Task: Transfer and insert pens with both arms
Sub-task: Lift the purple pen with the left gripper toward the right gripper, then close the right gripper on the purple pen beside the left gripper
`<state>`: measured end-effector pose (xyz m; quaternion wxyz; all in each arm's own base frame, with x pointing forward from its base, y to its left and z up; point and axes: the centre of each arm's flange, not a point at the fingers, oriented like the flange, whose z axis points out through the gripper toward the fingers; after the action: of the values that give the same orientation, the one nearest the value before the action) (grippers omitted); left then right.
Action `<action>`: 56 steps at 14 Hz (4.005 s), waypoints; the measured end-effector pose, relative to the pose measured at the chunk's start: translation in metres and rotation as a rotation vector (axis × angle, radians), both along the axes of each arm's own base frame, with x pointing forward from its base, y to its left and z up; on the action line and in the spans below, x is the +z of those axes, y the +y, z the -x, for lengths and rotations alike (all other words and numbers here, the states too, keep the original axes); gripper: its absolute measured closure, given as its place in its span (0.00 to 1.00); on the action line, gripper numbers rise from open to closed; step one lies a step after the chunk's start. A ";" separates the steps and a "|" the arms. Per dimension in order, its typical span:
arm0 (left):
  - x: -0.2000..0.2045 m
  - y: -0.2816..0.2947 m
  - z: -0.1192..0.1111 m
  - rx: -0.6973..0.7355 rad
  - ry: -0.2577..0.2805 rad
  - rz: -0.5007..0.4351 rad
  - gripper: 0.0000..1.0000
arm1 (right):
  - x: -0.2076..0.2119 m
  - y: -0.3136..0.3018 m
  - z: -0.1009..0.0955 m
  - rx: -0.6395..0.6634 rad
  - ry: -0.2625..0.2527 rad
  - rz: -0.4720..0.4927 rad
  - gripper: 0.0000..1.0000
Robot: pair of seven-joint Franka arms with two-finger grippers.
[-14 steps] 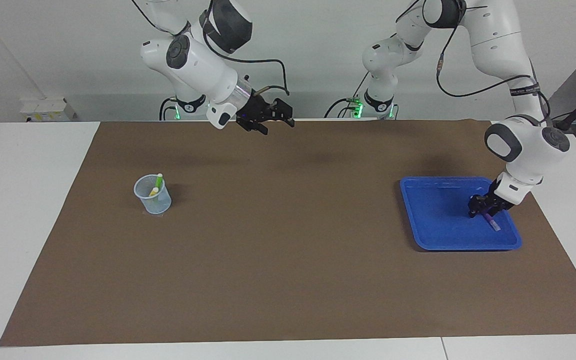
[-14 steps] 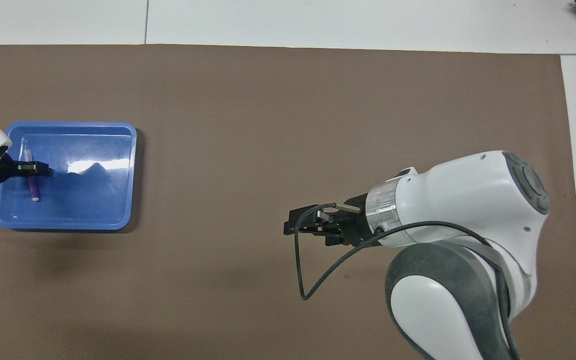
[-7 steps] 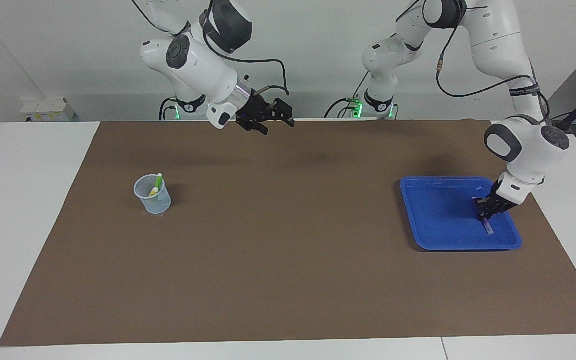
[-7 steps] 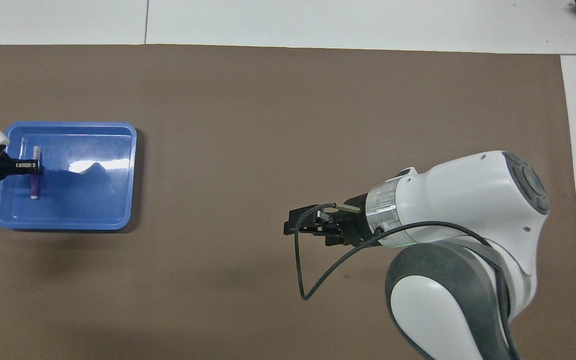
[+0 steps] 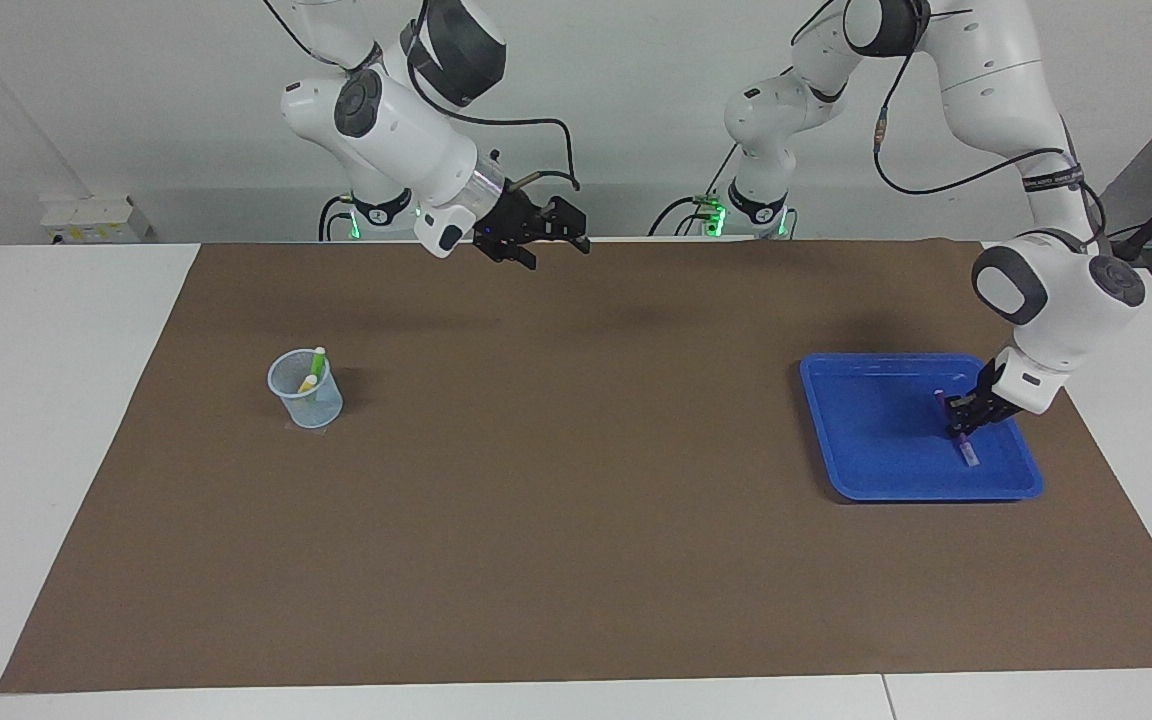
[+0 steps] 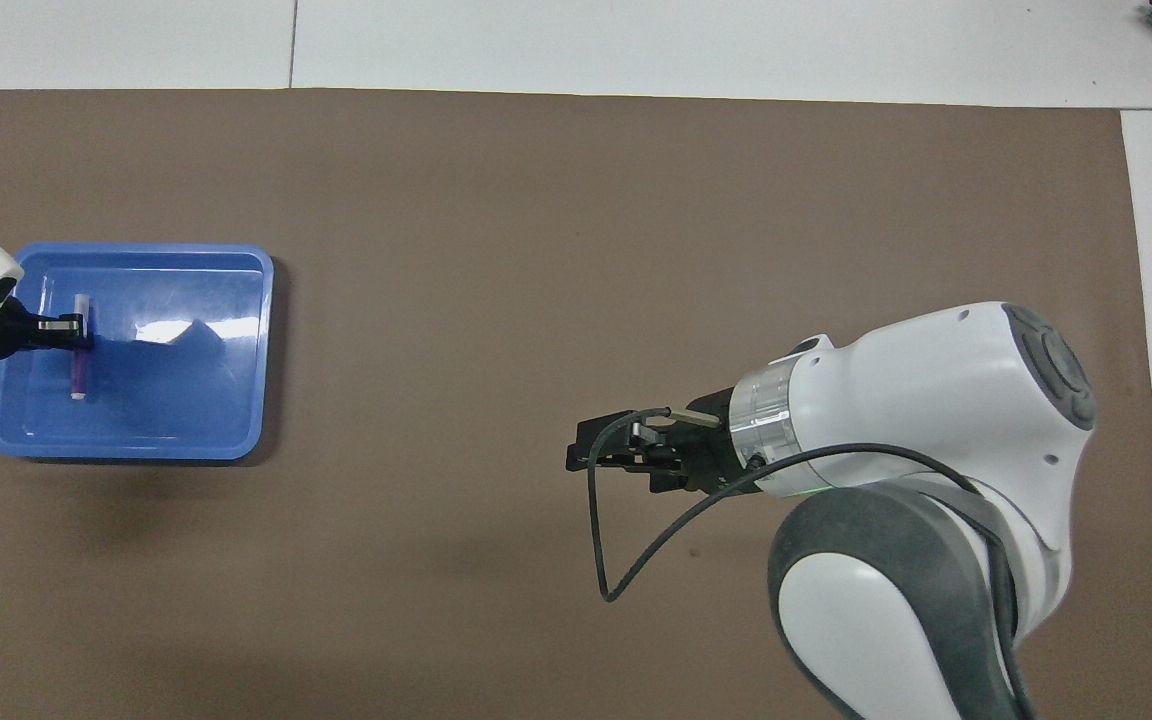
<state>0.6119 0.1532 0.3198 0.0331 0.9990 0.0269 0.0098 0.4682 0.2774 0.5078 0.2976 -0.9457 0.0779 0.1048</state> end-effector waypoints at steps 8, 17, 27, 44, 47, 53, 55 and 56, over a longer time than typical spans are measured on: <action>0.101 -0.055 0.001 0.238 0.117 0.057 0.83 | 0.000 0.005 0.003 0.012 0.000 0.001 0.00; 0.183 -0.122 0.027 0.902 0.241 0.321 0.83 | 0.004 0.012 0.003 -0.173 0.107 -0.008 0.00; 0.203 -0.241 0.107 1.385 0.470 0.384 0.83 | 0.039 0.109 0.039 -0.461 0.063 -0.186 0.00; 0.206 -0.310 0.146 1.386 0.541 0.319 0.83 | 0.003 0.150 0.029 -0.384 -0.174 -0.259 0.10; 0.205 -0.309 0.147 1.388 0.551 0.315 0.83 | 0.004 0.151 0.030 -0.383 -0.174 -0.261 0.25; 0.205 -0.304 0.147 1.396 0.573 0.320 0.83 | 0.004 0.150 0.029 -0.385 -0.174 -0.261 0.60; 0.206 -0.304 0.147 1.396 0.574 0.321 0.83 | 0.004 0.150 0.029 -0.386 -0.174 -0.261 0.70; 0.206 -0.304 0.147 1.396 0.576 0.323 0.83 | 0.004 0.150 0.029 -0.386 -0.174 -0.261 0.70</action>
<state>0.4648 -0.1511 0.5257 0.1564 0.6964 0.6594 -0.2360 0.4397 0.4270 0.5119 0.4372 -0.8723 0.2171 -0.0265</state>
